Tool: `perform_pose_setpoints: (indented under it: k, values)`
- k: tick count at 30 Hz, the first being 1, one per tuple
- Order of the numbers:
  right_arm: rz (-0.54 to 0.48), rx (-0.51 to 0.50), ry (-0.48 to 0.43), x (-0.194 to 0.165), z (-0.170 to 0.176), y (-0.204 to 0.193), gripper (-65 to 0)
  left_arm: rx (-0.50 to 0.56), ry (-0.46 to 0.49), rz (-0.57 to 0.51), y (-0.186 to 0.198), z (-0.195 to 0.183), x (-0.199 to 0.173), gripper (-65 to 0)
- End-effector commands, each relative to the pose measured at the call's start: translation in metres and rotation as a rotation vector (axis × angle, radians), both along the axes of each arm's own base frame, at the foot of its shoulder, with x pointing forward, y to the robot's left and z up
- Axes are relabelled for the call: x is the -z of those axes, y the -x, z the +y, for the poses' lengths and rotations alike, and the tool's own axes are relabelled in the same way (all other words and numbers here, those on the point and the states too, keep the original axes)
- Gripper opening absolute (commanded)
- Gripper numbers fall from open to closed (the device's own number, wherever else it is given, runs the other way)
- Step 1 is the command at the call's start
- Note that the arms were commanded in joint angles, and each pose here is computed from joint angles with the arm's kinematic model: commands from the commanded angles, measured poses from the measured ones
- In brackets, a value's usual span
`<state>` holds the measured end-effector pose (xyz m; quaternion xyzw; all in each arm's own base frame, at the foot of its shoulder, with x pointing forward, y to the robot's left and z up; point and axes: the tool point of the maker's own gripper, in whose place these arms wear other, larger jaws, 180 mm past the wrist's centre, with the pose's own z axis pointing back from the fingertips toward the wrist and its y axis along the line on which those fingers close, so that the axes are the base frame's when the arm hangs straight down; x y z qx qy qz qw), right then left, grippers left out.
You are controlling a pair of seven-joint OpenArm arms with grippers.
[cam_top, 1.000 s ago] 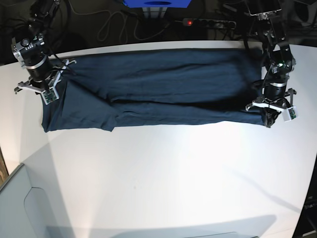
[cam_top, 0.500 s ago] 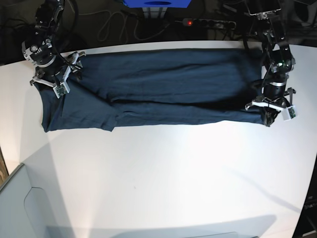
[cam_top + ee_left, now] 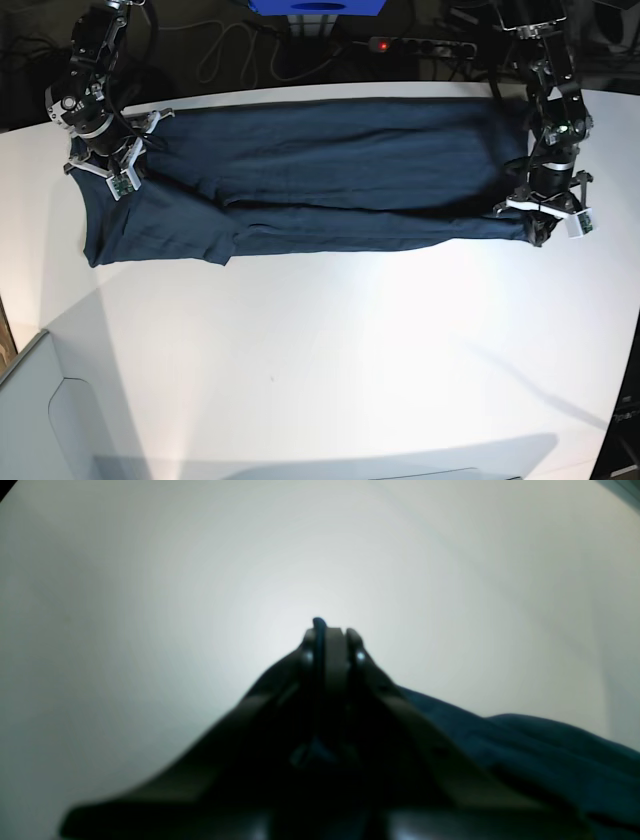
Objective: Fold the T-shirt properly
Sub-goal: 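Hold the strip ends with both grippers and smooth the fold flat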
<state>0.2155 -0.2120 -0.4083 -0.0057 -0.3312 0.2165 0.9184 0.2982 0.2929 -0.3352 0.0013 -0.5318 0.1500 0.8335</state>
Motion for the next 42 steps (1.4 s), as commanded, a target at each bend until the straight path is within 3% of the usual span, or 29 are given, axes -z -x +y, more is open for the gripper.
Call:
perform_pose_setpoints:
  k: [1,12,20,42]
  values:
    - [-0.055,-0.027,0.003,-0.014,-0.002,-0.009,-64.8,0.0,-0.024,-0.055,-0.007,0.005,-0.017,-65.0]
    - [-0.181,-0.006,0.085,-0.06,-0.02,-0.022,-64.8,0.008,-0.044,-0.069,-0.01,0.008,-0.025,-65.0]
    - [-0.179,-0.006,0.086,-0.059,-0.02,-0.02,-64.8,0.01,-0.05,-0.064,-0.007,0.009,-0.024,-65.0]
    - [-0.156,-0.012,0.086,-0.054,-0.019,-0.013,-64.8,-0.016,-0.025,0.095,0.032,0.017,0.029,-65.0]
